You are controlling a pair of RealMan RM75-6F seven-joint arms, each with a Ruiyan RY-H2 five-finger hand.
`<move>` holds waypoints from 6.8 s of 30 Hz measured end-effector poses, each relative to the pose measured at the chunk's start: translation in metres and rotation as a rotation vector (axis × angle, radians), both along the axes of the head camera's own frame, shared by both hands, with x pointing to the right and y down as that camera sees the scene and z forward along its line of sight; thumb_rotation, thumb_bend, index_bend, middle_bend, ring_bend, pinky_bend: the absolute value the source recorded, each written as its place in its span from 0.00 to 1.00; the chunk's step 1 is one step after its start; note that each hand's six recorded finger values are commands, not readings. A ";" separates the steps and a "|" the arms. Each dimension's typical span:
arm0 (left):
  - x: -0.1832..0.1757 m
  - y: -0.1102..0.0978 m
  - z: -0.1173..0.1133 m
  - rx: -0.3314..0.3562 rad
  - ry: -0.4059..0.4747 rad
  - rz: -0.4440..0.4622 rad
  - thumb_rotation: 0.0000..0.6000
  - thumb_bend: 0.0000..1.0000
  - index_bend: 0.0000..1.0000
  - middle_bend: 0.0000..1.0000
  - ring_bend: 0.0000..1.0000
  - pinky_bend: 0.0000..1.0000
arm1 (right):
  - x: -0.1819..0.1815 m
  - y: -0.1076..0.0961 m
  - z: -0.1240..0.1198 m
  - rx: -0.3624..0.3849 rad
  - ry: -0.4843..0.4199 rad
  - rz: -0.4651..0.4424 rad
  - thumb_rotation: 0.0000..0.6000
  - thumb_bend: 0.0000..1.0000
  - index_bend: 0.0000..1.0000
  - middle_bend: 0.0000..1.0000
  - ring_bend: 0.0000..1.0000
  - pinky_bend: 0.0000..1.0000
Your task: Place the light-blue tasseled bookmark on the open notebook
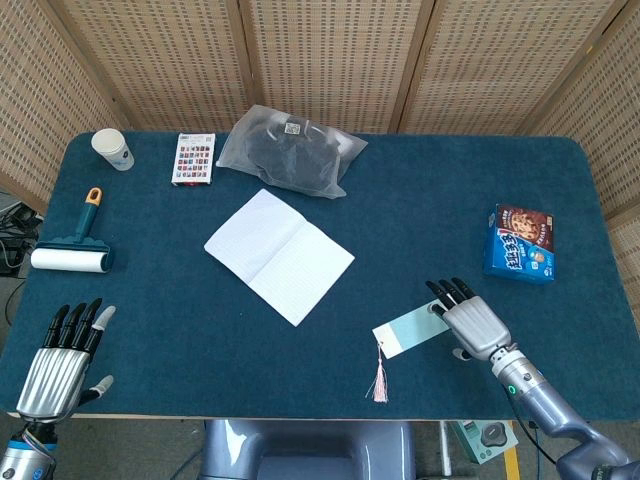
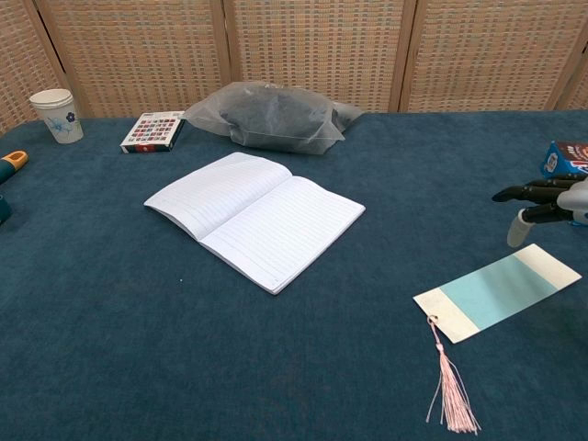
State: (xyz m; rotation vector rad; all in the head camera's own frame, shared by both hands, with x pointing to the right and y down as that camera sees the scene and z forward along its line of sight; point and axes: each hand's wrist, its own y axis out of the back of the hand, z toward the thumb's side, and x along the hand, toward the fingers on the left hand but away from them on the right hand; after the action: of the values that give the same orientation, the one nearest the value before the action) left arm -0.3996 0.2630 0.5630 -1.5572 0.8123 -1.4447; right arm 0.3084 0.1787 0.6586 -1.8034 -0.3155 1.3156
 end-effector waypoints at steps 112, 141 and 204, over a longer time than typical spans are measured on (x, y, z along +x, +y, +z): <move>-0.006 -0.004 0.009 -0.043 0.009 -0.025 1.00 0.00 0.00 0.00 0.00 0.00 | -0.072 -0.026 0.043 0.003 -0.026 -0.123 1.00 0.20 0.57 0.11 0.01 0.11; -0.017 -0.009 0.018 -0.093 0.053 -0.071 1.00 0.00 0.00 0.00 0.00 0.00 | -0.194 -0.088 0.039 0.071 -0.072 -0.267 1.00 0.20 0.58 0.11 0.01 0.11; -0.037 -0.016 0.041 -0.177 0.037 -0.144 1.00 0.00 0.00 0.00 0.00 0.00 | -0.312 -0.139 0.090 0.110 -0.132 -0.383 1.00 0.20 0.59 0.11 0.03 0.09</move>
State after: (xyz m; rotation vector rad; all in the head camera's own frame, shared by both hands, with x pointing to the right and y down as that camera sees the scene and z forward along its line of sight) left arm -0.4371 0.2475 0.6041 -1.6907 0.8520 -1.6336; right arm -0.0034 0.0400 0.7489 -1.7552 -0.1019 0.8990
